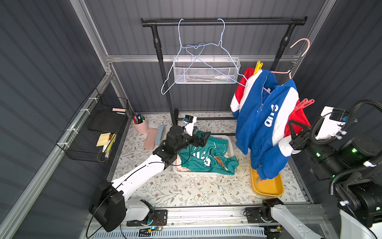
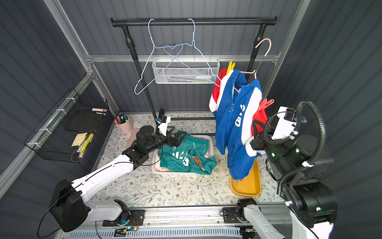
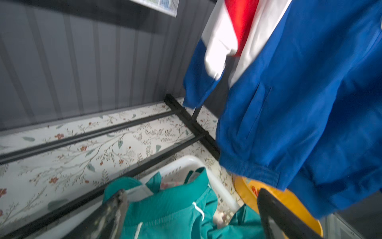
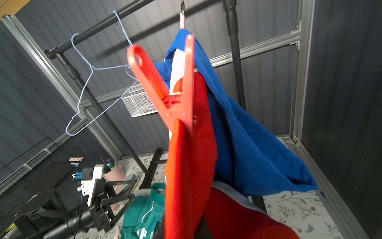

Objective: Remove the clothespins securing jackets to the hanger
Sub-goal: Adjust the jacket in the basket.

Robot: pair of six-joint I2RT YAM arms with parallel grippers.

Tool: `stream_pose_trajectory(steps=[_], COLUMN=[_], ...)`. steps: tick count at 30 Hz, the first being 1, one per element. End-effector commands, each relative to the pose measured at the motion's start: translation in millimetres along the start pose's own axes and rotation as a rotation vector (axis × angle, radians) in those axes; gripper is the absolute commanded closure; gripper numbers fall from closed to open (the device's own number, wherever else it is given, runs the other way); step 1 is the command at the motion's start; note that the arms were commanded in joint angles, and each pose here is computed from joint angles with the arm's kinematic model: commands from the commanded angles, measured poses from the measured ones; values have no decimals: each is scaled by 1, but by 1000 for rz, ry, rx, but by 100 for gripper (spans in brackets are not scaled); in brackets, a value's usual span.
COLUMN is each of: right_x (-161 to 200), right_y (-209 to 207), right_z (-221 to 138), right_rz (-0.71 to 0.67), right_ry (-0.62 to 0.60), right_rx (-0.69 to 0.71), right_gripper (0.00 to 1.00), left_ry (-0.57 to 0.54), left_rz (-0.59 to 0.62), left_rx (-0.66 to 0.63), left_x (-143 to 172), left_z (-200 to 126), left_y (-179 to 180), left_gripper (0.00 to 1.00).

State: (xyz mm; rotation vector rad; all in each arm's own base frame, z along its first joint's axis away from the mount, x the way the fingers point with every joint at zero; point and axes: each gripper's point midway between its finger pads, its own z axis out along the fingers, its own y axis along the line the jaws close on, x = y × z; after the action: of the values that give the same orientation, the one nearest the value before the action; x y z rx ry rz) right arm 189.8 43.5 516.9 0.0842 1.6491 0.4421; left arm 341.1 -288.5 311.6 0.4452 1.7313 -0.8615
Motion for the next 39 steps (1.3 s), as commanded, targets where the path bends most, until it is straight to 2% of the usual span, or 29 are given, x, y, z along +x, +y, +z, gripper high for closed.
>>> stream_pose_trajectory(steps=[1,4,8,12,14,17,20,24,28,31,35,39], right_x=[-21,-16,-14,-11,-10,-11,-13,-11,-13,-15,-15,-16], right_y=[26,33,40,48,50,54,55,55,54,58,58,57], right_z=[-19,-23,-22,-21,-21,-22,-23,-21,-22,-25,-26,-29], right_rz=[-2,0,15,17,16,13,14,21,19,12,8,-2], right_ry=[-82,-61,-54,-41,-36,-38,-45,-38,-50,-57,-58,-66], right_rx=[-124,-165,-213,-264,-276,-302,-306,-311,-304,-320,-320,-312], right_gripper=[100,100,100,100,100,100,100,100,100,100,100,100], left_ry=[-142,-245,-309,-283,-262,-308,-243,-248,-208,-183,-168,-177], left_rz=[98,161,205,268,290,321,330,339,339,333,344,390], left_rx=[69,152,157,32,59,113,21,-7,-36,-27,37,88], left_x=[-41,-61,-76,-68,-66,-76,-76,-84,-79,-73,-68,-78], left_z=[-1,-6,4,36,49,54,85,106,127,138,150,158], left_y=[-18,-35,-37,-7,-3,-13,9,18,36,45,44,33], left_gripper=[1,1,1,1,1,1,1,1,1,13,55,89])
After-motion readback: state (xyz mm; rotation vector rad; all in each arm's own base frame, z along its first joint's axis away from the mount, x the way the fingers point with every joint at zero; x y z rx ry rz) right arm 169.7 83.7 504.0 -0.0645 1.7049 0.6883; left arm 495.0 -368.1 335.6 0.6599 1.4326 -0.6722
